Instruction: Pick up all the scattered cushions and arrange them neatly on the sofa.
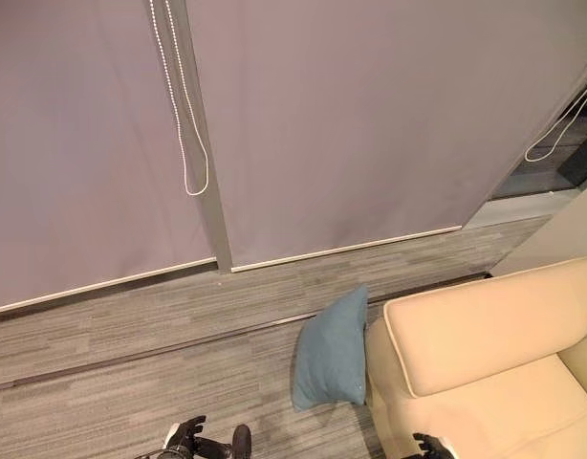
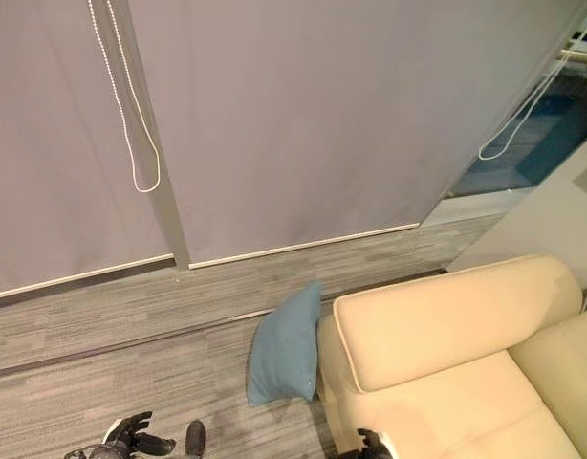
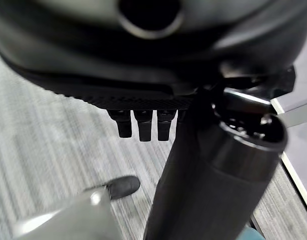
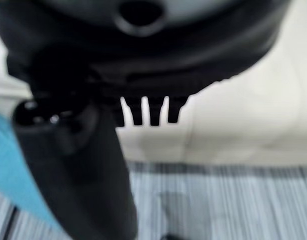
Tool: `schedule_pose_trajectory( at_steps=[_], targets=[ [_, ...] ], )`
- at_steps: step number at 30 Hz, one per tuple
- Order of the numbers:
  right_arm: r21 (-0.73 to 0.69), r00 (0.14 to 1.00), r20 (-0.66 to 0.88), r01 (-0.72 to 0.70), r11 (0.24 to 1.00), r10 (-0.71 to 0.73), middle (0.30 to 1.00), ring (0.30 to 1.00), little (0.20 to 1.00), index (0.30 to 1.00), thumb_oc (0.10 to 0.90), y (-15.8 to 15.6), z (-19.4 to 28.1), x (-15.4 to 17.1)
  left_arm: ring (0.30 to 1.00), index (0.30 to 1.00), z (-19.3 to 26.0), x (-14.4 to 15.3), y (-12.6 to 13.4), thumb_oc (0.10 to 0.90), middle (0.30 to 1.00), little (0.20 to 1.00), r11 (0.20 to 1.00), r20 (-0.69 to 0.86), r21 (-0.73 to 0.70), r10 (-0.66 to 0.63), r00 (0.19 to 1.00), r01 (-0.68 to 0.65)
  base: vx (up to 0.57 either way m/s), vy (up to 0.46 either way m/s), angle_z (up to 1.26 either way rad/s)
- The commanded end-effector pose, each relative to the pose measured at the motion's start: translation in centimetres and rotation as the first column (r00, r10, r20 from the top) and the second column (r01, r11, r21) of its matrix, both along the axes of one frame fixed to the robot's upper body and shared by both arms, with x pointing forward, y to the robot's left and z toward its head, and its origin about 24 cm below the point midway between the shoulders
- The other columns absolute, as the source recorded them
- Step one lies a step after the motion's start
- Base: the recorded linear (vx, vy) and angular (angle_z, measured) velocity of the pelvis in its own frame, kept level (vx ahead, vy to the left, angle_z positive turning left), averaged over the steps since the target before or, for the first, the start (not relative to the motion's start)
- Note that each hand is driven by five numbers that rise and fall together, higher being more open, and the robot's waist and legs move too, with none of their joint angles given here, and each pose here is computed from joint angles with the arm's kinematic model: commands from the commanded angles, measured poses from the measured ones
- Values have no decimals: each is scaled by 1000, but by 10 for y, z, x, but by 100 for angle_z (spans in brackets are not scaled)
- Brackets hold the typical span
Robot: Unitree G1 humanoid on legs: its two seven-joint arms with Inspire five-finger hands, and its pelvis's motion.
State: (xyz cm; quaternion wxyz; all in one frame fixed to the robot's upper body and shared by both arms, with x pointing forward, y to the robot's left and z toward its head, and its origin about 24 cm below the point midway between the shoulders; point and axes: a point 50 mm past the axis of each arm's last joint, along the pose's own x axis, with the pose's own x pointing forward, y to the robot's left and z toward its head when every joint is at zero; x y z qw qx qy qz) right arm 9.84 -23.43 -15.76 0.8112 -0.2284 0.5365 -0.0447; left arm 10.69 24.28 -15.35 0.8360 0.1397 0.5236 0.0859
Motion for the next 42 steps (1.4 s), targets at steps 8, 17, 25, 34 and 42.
schedule_pose_trajectory(
  at_steps=[8,17,25,34,42],
  targets=[
    [-18,989,140,-42,999,44,900,900,900,900,800,0,14,42,900,900,10,-2,32,800,900,900,994,18,99,34,999,-35,70,95,-42],
    [-36,989,142,-26,999,31,900,900,900,900,800,-10,16,37,900,900,6,-3,21,800,900,900,997,1,76,-21,1000,21,152,-68,-25],
    [-52,988,153,-21,998,29,900,900,900,900,800,-16,19,41,900,900,4,2,11,800,900,900,998,11,51,-31,999,30,75,-14,-24],
    [-62,988,153,4,998,6,900,900,900,900,800,-22,20,40,900,900,1,1,2,800,900,900,1000,14,16,-16,1000,15,122,120,-56],
    [-31,989,145,-21,999,25,900,900,900,900,800,-10,18,43,900,900,3,5,7,800,900,900,998,15,36,-58,998,58,69,245,-69]
  ],
)
